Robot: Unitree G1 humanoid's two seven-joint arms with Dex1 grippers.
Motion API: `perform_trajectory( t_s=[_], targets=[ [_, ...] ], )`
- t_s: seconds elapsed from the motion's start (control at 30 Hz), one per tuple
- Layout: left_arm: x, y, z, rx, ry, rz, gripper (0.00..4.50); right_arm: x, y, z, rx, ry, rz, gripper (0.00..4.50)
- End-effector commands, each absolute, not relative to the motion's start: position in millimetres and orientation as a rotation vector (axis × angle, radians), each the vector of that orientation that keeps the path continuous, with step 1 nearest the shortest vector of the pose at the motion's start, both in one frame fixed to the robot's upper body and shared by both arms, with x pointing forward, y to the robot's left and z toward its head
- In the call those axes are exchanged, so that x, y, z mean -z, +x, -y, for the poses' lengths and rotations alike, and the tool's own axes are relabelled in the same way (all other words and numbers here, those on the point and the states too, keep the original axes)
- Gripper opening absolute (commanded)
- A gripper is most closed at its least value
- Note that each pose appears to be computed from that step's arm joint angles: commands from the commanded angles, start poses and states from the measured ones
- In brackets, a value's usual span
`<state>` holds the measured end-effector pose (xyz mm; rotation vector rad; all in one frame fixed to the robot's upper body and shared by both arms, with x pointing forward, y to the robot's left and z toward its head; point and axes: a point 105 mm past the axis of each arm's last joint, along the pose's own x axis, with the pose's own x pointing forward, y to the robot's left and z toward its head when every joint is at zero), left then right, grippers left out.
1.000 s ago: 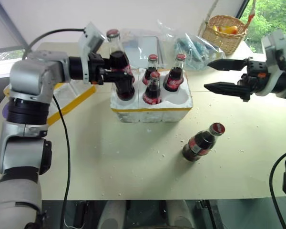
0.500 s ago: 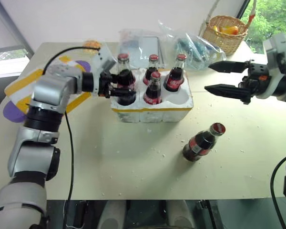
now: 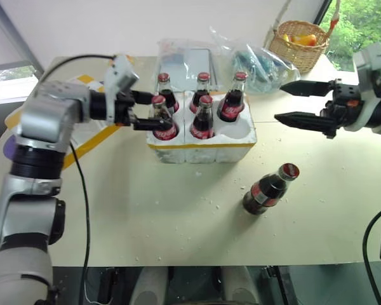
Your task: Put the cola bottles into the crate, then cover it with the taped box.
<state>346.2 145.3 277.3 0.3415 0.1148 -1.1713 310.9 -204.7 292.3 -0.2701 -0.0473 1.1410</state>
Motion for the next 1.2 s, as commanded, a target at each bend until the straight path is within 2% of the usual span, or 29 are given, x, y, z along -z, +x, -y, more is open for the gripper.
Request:
perform_trajectory(
  t_s=[0.03, 0.17, 0.3, 0.47, 0.6, 0.73, 0.87, 1.0, 1.2],
  targets=[
    [-314.0, 306.0, -161.6, 1.255, 0.314, -0.047, 4.45, -308.6, 302.8, 222.1, -1.078, -0.309, 0.094, 4.50],
    [-320.4, 260.7, -165.8, 1.417, 0.262, -0.123, 4.45, -306.3, 297.5, 235.9, -1.024, -0.318, 0.080, 4.50],
    [-303.6, 241.8, -159.5, 1.516, 0.283, -0.201, 4.45, -301.7, 289.6, 252.0, -0.948, -0.310, 0.072, 4.50],
    [-289.3, 252.6, -151.3, 1.554, 0.311, -0.214, 4.45, -275.0, 267.3, 266.7, -0.872, -0.304, -0.009, 4.50],
    [-283.1, 260.3, -144.8, 1.594, 0.328, -0.208, 4.45, -240.0, 239.1, 278.4, -0.807, -0.276, -0.121, 4.50],
    [-277.1, 267.7, -143.8, 1.602, 0.339, -0.216, 4.45, -220.8, 219.2, 279.7, -0.767, -0.277, -0.149, 4.50],
    [-272.3, 272.9, -140.1, 1.621, 0.356, -0.205, 4.45, -197.8, 191.5, 265.9, -0.813, -0.218, -0.203, 4.50],
    [-270.3, 277.9, -137.8, 1.617, 0.371, -0.189, 4.45, -185.9, 182.1, 242.5, -0.903, -0.173, -0.231, 4.50],
    [-272.3, 282.8, -133.8, 1.600, 0.371, -0.161, 4.45, -168.7, 191.2, 214.0, -0.957, -0.142, -0.212, 4.50]
  ],
)
